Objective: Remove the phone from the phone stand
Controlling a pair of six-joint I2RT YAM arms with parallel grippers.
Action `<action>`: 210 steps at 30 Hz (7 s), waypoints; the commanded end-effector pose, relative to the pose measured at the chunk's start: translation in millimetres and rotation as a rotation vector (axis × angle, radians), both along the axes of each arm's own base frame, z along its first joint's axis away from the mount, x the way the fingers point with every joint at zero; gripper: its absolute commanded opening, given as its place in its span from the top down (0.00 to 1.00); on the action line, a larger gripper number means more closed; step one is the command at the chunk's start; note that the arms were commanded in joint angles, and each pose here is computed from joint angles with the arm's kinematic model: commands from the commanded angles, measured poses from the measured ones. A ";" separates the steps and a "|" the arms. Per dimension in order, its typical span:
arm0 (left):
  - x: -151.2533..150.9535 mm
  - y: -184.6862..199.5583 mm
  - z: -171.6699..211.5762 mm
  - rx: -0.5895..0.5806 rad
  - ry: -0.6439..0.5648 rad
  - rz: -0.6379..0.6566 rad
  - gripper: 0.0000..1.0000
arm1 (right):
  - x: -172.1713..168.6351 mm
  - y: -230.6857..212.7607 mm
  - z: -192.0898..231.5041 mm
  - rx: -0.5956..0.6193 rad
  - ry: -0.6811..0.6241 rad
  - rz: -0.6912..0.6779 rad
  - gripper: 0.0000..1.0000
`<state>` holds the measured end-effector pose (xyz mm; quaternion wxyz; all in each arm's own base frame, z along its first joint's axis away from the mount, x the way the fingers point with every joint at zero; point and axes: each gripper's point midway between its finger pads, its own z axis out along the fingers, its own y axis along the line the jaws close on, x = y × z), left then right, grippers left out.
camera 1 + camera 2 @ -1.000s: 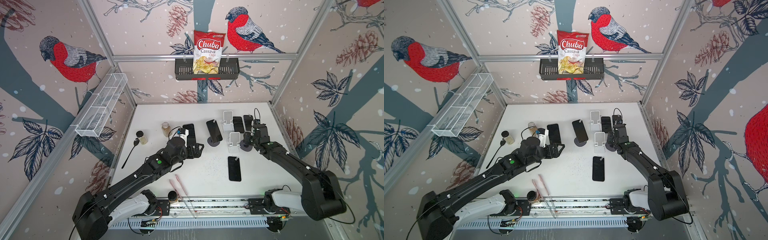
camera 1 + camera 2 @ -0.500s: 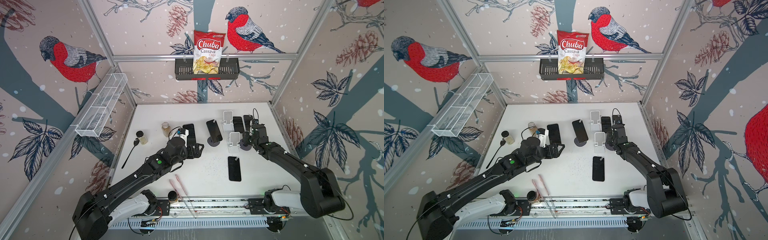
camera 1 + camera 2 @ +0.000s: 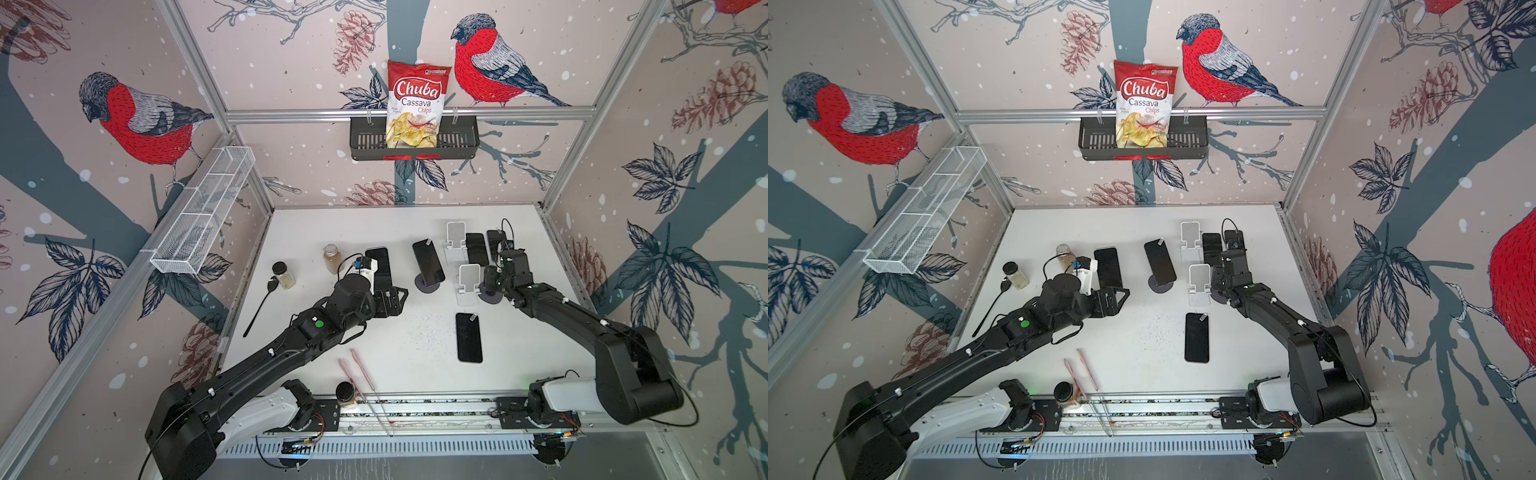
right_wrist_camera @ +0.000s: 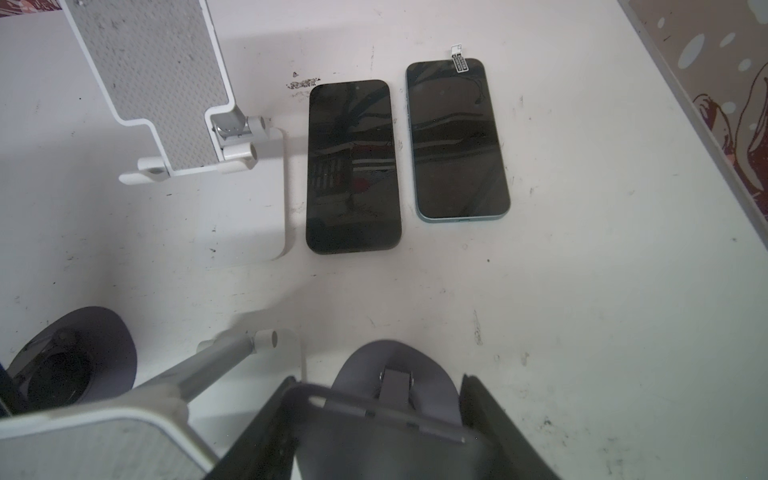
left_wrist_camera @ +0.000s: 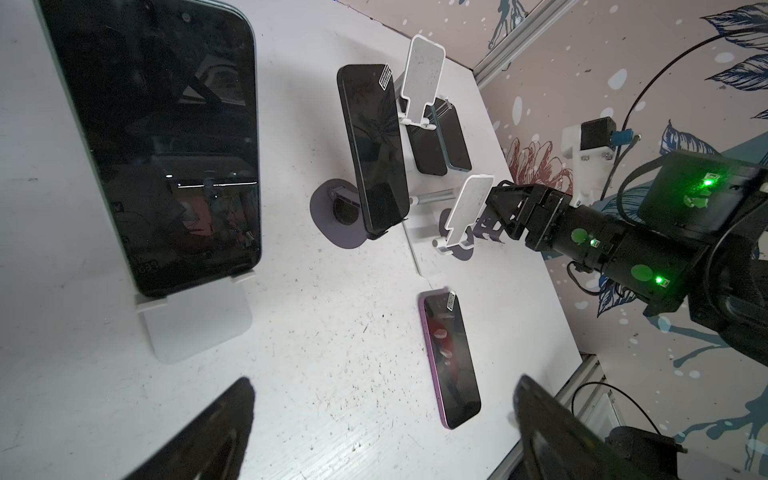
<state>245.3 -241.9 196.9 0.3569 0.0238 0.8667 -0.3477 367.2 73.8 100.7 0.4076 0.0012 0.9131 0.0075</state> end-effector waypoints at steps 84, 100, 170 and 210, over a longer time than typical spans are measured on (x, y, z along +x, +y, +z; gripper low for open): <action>20.2 28.9 5.3 0.041 -0.028 0.159 0.04 | 8.4 104.9 111.9 0.029 -0.157 0.201 0.07; 19.6 50.2 1.8 -0.008 -0.026 0.192 0.04 | 26.8 166.8 82.3 -0.007 -0.058 0.325 0.07; 1.3 51.1 2.7 -0.077 -0.068 0.131 0.04 | 32.9 216.9 27.4 -0.056 0.019 0.434 0.39; 14.2 44.3 -15.1 -0.098 0.000 0.178 0.04 | -68.4 200.6 69.4 0.065 -0.017 0.450 0.39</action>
